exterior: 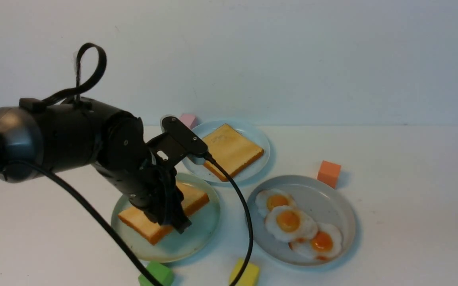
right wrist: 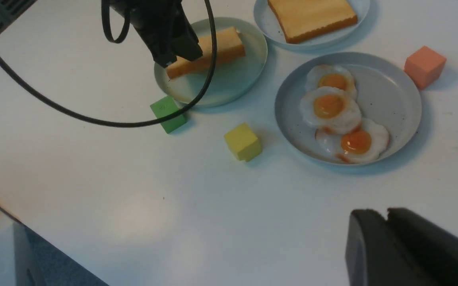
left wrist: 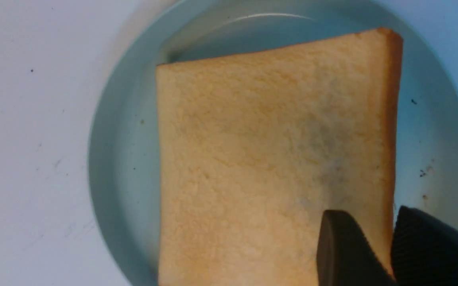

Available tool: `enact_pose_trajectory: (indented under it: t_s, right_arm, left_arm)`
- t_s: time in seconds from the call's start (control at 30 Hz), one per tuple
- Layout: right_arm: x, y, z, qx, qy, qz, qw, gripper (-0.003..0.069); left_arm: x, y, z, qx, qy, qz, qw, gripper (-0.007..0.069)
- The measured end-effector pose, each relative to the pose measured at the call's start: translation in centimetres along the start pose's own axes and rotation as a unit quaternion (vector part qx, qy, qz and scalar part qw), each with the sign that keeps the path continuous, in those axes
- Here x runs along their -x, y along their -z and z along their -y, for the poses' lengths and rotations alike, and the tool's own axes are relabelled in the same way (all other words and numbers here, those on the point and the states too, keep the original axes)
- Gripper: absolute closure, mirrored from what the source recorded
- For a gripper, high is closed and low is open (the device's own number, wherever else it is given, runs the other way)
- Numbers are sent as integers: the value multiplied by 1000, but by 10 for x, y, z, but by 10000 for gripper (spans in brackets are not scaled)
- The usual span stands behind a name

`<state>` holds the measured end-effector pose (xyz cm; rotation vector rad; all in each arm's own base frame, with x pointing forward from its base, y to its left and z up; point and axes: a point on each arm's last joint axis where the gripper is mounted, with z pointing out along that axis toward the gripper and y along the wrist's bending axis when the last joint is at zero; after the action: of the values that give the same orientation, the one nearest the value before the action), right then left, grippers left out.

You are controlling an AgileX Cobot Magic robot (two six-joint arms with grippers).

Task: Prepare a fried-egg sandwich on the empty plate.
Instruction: Use the left arm to put a slice of bread into the empty plate in the middle, then use the right arm to grab a fried egg

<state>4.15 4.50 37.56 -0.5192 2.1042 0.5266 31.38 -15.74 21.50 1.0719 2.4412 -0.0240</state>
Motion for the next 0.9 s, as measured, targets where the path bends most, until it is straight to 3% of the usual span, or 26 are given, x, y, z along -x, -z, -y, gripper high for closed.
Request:
enact_pose_trajectory:
  t_s: [0.17,0.37,0.47,0.6,0.63,0.67,0.8,0.9]
  right_arm:
    - [0,0,-1,7,-3,-2,1000,571]
    - [2,-4,-2,19,-12,-15,1000,571]
    - [16,-21,5,24,-26,-56,998,571]
    - [43,-53,18,31,-43,-108,993,572]
    - [43,-53,18,31,-43,-107,993,573]
    - [55,-72,21,42,-38,-131,990,581]
    - [67,-108,19,62,-17,-173,983,604]
    - [69,-159,9,59,37,-226,972,617]
  left_arm:
    - [-1,0,1,-5,5,-4,1000,271]
    - [-1,16,8,-43,68,-8,997,250]
    - [10,75,13,-76,134,68,986,373]
    - [-3,172,20,-63,120,193,972,583]
    - [-4,171,21,-64,120,192,972,594]
    - [-24,212,28,-51,118,248,960,638]
    - [-62,246,44,-56,132,300,943,638]
    - [-117,255,67,-62,138,334,930,638]
